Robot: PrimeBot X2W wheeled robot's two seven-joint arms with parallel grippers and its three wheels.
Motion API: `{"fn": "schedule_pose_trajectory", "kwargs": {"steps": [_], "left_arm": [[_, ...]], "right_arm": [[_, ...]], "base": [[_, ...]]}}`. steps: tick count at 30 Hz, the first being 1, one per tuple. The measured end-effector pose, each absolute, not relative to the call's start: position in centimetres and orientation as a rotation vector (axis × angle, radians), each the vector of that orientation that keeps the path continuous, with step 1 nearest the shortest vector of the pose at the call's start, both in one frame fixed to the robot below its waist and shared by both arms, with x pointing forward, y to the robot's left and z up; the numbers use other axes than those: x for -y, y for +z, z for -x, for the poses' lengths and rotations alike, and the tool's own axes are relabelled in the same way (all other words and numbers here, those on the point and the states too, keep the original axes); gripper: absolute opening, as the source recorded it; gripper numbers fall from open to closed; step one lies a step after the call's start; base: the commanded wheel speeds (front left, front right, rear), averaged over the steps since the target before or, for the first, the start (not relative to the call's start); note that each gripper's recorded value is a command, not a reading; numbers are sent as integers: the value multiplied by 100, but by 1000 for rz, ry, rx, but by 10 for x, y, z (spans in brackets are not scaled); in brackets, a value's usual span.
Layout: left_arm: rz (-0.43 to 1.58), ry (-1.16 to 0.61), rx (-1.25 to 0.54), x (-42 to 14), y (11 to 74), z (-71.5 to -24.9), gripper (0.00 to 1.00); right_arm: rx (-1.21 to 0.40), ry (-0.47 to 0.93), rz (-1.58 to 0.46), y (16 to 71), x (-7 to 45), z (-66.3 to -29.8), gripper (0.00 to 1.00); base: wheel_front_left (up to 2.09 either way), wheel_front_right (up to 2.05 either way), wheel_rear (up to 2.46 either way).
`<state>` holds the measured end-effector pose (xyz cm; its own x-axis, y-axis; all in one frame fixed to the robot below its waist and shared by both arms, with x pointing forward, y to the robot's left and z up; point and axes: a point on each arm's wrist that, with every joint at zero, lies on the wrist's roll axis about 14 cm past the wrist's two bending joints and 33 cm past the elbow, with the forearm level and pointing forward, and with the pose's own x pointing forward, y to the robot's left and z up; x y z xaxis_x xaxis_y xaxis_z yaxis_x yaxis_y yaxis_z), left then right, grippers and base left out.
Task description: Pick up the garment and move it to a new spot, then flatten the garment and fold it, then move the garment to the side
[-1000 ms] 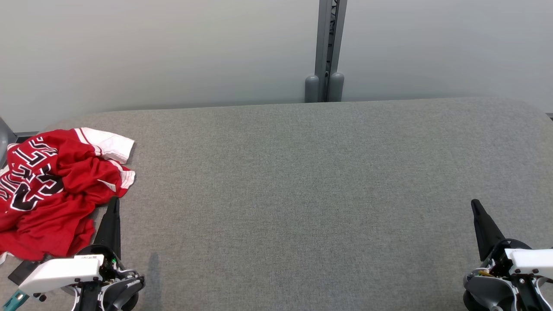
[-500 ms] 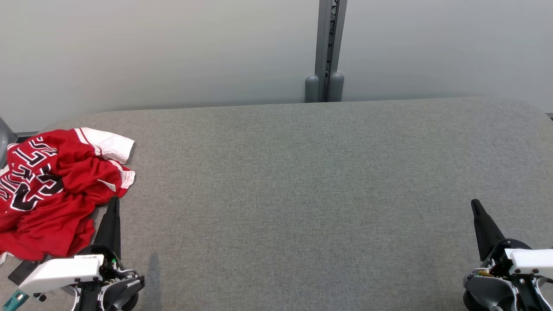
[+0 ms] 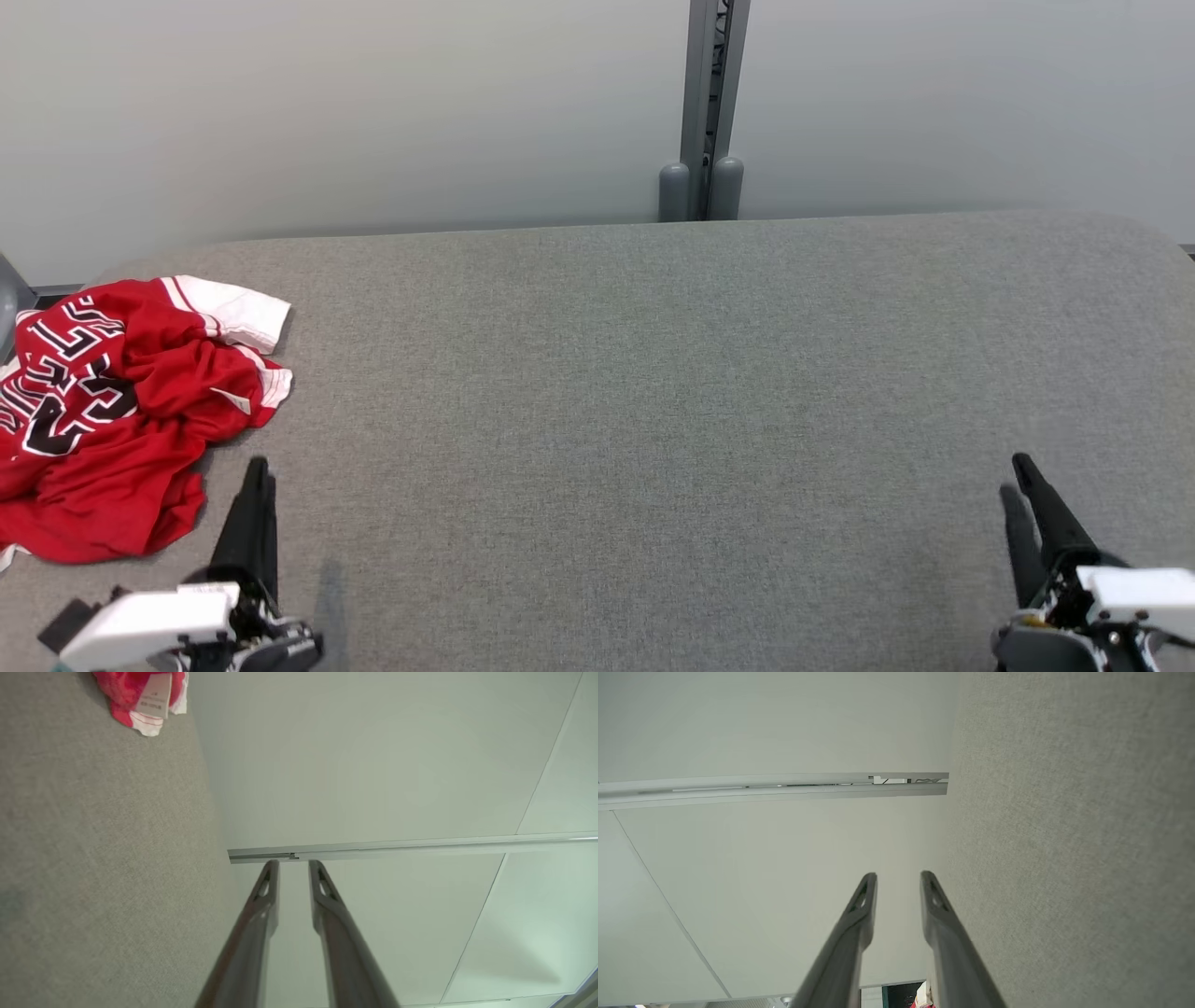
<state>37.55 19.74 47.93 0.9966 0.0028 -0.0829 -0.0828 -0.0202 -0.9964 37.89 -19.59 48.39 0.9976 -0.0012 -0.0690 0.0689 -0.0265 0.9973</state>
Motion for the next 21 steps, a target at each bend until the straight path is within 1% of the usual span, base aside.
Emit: {"fn": "schedule_pose_trajectory", "kwargs": {"steps": [3, 14, 21], "left_arm": [[1596, 102, -88, -195, 467, -368, 100], [1575, 91, -55, -191, 476, -371, 100], [1518, 66, -27, -188, 487, -374, 100]], "right_arm": [[-75, -82, -1602, 474, 194, -373, 100], [-19, -45, -1595, 493, 189, -377, 100], [29, -23, -1579, 507, 190, -379, 100]], "base": [[0, 0, 0], [0, 0, 0], [0, 0, 0]]}}
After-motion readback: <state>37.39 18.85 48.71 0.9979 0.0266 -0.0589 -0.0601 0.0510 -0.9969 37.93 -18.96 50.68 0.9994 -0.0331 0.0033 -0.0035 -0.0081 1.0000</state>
